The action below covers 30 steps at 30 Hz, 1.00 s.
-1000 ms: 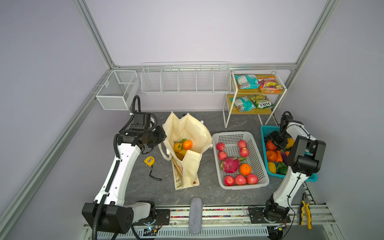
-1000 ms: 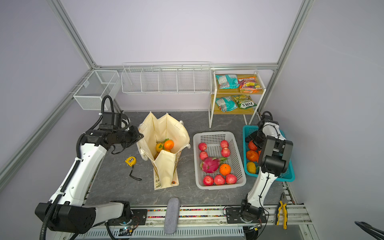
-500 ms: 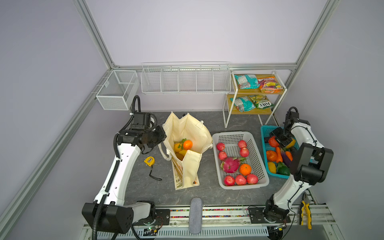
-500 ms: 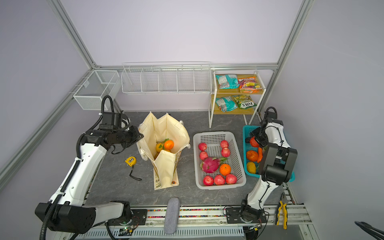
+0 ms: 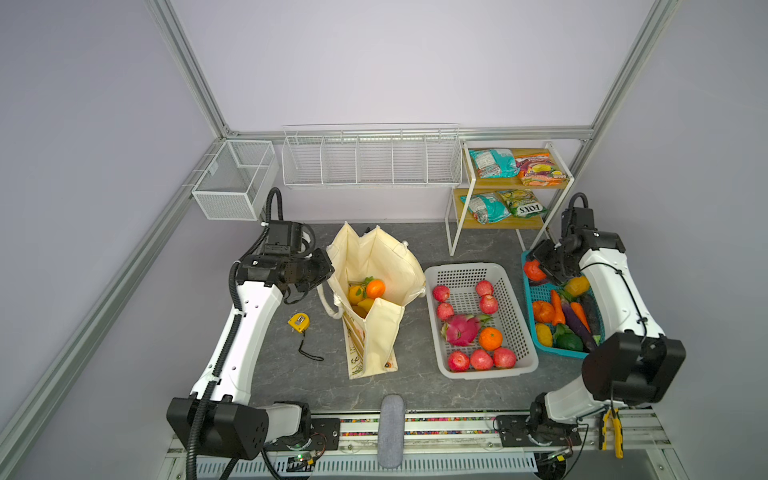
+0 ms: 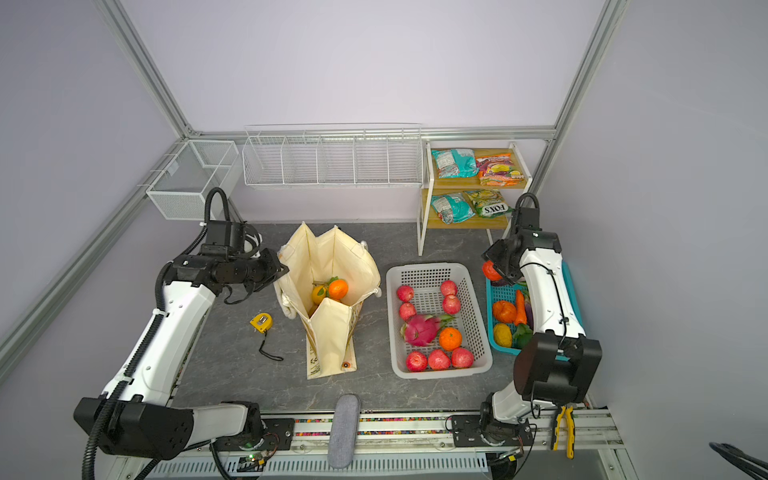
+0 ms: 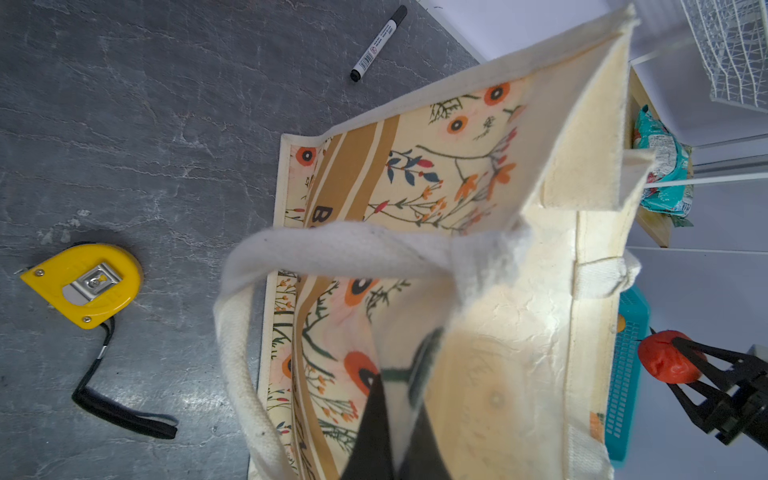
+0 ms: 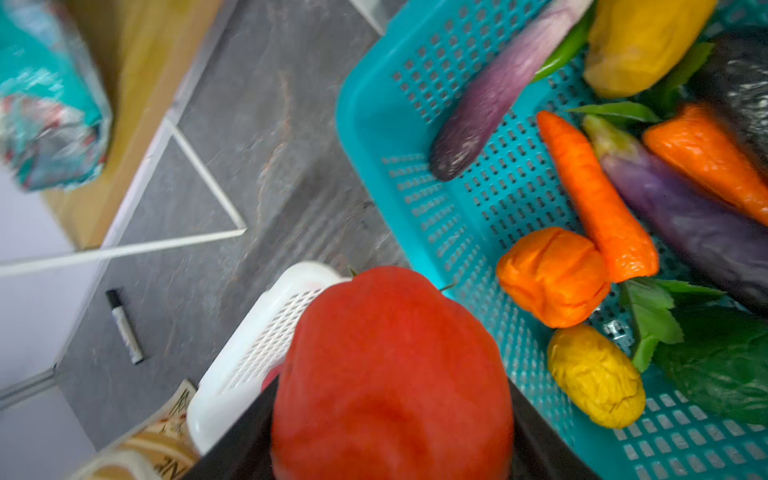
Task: Place the food into the grocery bag and tie it
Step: 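Lift the red tomato with the right gripper over the open bag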
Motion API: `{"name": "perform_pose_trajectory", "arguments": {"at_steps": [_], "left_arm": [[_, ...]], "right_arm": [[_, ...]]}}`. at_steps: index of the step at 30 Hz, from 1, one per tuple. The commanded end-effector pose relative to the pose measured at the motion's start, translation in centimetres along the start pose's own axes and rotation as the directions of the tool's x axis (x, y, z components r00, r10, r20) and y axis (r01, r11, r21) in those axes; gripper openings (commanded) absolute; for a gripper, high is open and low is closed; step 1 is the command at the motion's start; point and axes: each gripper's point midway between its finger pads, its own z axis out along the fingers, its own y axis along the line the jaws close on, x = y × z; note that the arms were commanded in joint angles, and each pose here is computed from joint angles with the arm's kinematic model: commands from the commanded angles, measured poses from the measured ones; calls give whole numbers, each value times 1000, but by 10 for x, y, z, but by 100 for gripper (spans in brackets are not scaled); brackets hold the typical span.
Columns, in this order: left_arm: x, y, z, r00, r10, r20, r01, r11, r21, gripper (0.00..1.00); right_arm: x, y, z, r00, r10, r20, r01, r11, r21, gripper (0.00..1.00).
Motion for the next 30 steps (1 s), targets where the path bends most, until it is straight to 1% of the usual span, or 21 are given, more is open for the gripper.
{"name": "perform_pose_trajectory", "arguments": {"at_steps": [1,4,7,9,11,13,16,20,21,24,25,26,27,29,30], "left_arm": [[-11,-8,-3,999,23,22,-24,999,23,0],[-13,-11,0,1000,20,18,-20,999,28,0],[-15,-13,3,1000,16,14,-16,999,32,0],[-16,-15,4,1000,17,12,-18,999,32,0],[-16,-16,4,1000,20,11,-20,999,32,0],[-17,-17,4,1000,22,11,-22,999,31,0],[-16,-19,3,1000,25,9,-25,999,31,0],[-13,-21,3,1000,31,3,-31,999,33,0],[-12,-21,4,999,34,-2,-34,999,31,0],[-10,-20,4,999,38,-5,-38,999,30,0],[-9,-20,4,999,37,-7,-37,999,27,0],[-8,-19,4,999,37,-9,-37,999,26,0],[-8,-19,3,999,38,-8,-38,999,26,0],[-7,-19,1,999,37,-6,-37,999,26,0],[-7,-19,1,999,32,-4,-32,999,30,0]], "right_arm": [[24,26,-33,999,-54,2,54,997,-63,66],[50,62,-52,989,-144,22,146,978,-150,65],[82,103,-65,970,-240,29,239,937,-254,64],[105,132,-71,948,-316,26,308,896,-319,64],[122,165,-79,917,-395,55,383,837,-392,64],[144,192,-85,875,-479,69,457,770,-445,64],[178,232,-98,783,-609,126,574,630,-522,64],[227,274,-106,647,-739,189,680,446,-582,65],[240,283,-105,611,-766,198,696,402,-595,65],[279,303,-97,511,-838,192,718,293,-631,65],[289,312,-97,488,-849,200,717,259,-648,65],[304,310,-88,450,-879,160,713,245,-657,65],[315,312,-81,423,-895,139,709,231,-666,65],[333,313,-69,382,-919,101,697,214,-684,65],[342,312,-60,365,-928,75,691,216,-690,65]]}}
